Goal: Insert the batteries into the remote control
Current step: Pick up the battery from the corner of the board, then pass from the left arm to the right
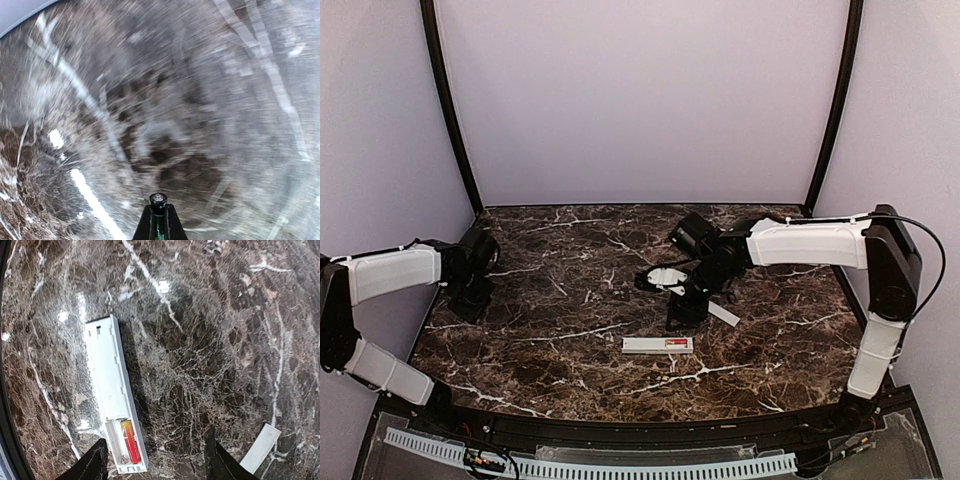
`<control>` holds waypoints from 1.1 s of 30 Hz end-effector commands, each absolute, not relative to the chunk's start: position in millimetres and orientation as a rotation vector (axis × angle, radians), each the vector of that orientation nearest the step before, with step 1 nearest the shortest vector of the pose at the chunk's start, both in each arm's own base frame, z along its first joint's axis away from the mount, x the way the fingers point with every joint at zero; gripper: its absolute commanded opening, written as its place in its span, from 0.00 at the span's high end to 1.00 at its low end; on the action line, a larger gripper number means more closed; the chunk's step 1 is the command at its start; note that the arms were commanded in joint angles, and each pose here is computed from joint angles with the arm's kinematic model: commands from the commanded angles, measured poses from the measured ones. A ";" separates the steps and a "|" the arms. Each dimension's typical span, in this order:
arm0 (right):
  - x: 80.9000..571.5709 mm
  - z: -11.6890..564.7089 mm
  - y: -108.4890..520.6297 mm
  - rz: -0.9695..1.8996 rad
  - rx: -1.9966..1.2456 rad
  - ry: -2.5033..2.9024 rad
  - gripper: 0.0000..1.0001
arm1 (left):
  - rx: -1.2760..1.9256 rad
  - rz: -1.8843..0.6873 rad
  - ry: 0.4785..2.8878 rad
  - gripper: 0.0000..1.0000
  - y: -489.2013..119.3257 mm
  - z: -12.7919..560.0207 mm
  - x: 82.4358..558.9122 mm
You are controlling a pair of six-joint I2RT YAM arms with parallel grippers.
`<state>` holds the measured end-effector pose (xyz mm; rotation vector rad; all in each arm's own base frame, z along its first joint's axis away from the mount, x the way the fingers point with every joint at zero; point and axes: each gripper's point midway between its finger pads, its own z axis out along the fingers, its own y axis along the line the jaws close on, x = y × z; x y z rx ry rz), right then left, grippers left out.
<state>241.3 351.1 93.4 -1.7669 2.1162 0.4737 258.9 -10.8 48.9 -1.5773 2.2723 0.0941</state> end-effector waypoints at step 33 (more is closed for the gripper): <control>224.8 374.1 373.4 1.020 -0.862 1.799 0.56 | 1.056 -0.792 1.157 1.00 -331.4 350.7 195.1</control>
